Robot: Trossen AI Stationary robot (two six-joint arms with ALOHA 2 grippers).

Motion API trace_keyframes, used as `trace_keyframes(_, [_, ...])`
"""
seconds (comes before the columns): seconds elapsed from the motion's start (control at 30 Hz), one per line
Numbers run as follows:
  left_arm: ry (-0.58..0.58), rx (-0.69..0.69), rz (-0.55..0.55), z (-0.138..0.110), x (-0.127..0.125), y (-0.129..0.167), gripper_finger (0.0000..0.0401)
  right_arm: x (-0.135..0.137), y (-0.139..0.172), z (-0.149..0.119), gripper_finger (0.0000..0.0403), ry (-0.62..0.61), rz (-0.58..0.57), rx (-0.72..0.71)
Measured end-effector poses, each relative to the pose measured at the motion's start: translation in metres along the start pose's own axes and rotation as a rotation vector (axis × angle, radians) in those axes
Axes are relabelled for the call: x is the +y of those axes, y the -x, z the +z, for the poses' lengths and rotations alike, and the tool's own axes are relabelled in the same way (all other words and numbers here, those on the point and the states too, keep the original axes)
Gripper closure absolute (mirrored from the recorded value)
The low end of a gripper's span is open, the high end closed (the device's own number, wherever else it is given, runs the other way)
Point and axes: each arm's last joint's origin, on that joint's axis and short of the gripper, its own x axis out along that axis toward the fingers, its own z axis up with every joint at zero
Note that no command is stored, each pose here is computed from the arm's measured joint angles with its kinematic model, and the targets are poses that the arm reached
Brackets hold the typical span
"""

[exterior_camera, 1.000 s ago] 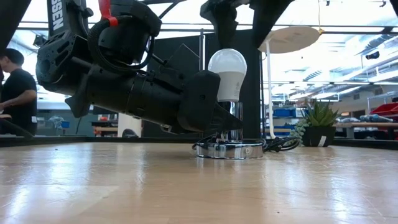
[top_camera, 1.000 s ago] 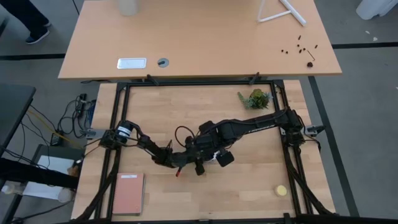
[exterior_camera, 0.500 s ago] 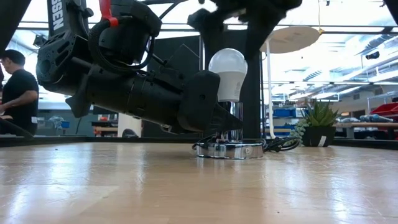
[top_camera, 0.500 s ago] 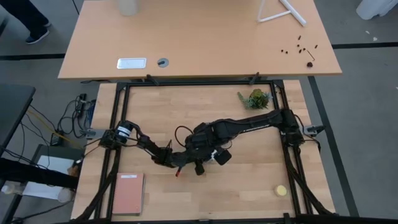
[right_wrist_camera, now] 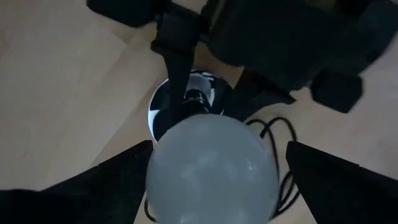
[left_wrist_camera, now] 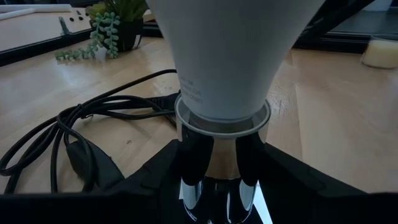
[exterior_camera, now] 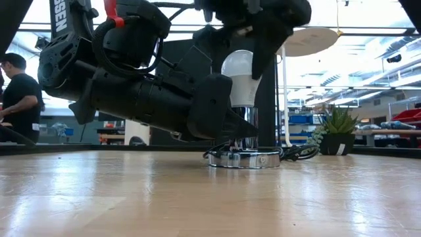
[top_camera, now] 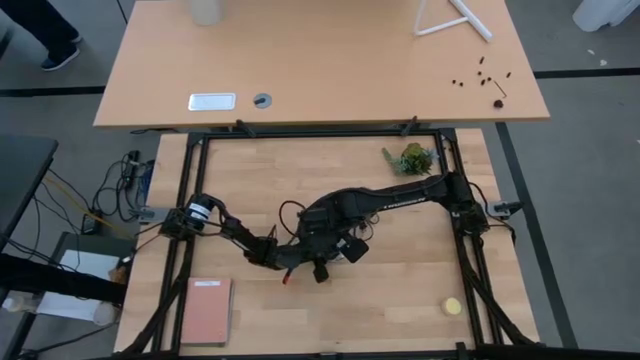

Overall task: Screw lightbulb
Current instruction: Insert the lightbulb into the silver lamp

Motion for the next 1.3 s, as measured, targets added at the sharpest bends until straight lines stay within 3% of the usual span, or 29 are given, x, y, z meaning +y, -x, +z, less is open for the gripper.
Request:
trace_keyframes(0.37, [0.0, 0.0, 0.004, 0.0, 0.0, 0.0, 0.0217, 0.001, -0.012, 0.003, 0.0054, 0.012, -0.006, -0.032])
trace_keyframes(0.87, [0.001, -0.001, 0.005, 0.0, 0.0, 0.0, 0.0217, 0.004, -0.025, 0.001, 0.0135, -0.008, 0.002, -0.022])
trace_keyframes(1.03, [0.003, -0.001, 0.005, 0.0, 0.0, 0.0, 0.0217, 0.003, -0.025, 0.0, 0.0145, -0.076, -0.012, -0.007])
trace_keyframes(1.3, [0.004, 0.0, 0.005, 0.0, 0.0, 0.0, 0.0217, 0.002, -0.025, -0.003, 0.0129, -0.323, -0.03, 0.021])
